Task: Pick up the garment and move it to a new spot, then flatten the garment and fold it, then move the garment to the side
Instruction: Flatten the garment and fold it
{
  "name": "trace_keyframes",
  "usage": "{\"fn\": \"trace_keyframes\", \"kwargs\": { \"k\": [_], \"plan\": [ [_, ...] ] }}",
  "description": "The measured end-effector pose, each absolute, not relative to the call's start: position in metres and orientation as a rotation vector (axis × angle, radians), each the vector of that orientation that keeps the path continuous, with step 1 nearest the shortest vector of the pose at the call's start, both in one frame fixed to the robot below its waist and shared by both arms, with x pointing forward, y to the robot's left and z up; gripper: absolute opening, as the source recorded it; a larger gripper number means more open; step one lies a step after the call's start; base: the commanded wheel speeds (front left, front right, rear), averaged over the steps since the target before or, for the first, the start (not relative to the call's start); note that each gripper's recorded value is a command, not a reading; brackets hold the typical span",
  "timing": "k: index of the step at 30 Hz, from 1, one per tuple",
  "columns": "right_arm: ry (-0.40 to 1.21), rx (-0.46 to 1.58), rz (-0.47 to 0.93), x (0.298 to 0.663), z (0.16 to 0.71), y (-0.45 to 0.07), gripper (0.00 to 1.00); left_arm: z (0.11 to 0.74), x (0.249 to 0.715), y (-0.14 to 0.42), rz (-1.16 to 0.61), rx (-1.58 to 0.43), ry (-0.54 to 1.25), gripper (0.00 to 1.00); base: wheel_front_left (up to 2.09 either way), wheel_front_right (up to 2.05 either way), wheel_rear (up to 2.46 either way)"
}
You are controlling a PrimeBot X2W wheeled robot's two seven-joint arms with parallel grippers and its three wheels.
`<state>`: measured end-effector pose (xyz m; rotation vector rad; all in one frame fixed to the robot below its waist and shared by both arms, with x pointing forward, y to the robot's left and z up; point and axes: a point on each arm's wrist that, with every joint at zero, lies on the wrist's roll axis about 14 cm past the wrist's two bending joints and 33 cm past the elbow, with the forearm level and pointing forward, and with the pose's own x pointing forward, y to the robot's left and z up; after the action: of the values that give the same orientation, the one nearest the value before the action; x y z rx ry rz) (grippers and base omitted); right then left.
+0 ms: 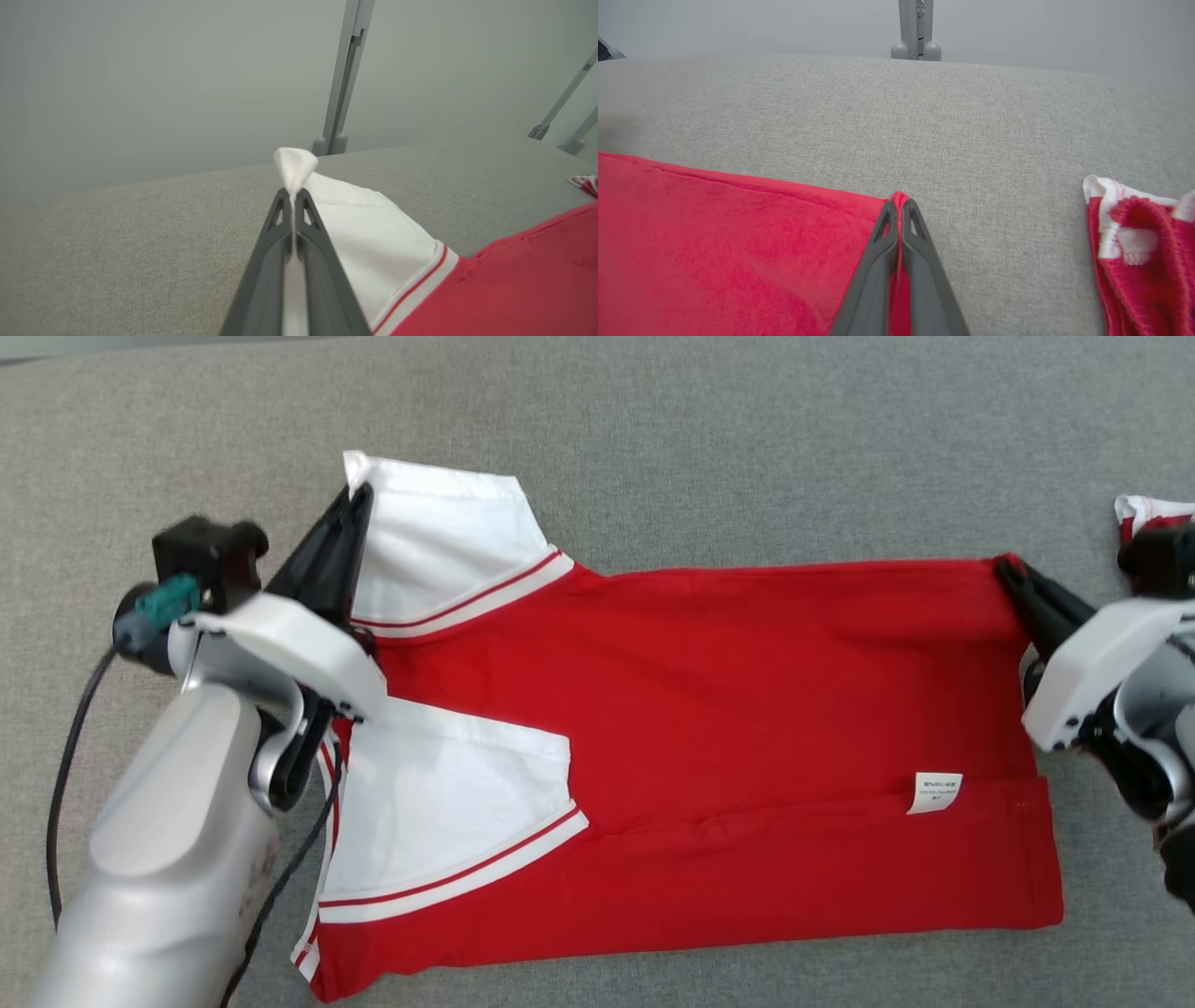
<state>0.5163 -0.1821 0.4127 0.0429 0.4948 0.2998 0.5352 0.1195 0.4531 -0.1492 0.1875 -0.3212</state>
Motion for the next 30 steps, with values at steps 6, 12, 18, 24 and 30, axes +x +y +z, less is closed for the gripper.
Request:
{"fn": "trace_keyframes", "kwargs": {
  "k": [6,12,18,24,30],
  "plan": [
    [0.423,0.092,0.314,0.485,0.422,-0.177,0.00,0.462,0.500,0.123,-0.308,-0.170,0.132,0.00,0.00,0.00,0.00],
    [0.371,0.114,0.300,0.454,0.432,-0.177,0.00,0.471,0.455,0.131,-0.262,-0.200,0.103,0.00,0.00,0.00,0.00],
    [0.341,0.137,0.250,0.423,0.439,-0.185,0.00,0.470,0.409,0.137,-0.197,-0.285,0.132,0.00,0.00,0.00,0.00],
    [0.375,0.187,0.224,0.391,0.433,-0.179,0.00,0.458,0.378,0.140,-0.147,-0.337,0.190,0.00,0.00,0.00,0.00],
    [0.379,0.186,0.185,0.378,0.432,-0.185,0.22,0.447,0.362,0.133,-0.140,-0.382,0.234,0.00,0.00,0.00,0.00]
  ]
}}
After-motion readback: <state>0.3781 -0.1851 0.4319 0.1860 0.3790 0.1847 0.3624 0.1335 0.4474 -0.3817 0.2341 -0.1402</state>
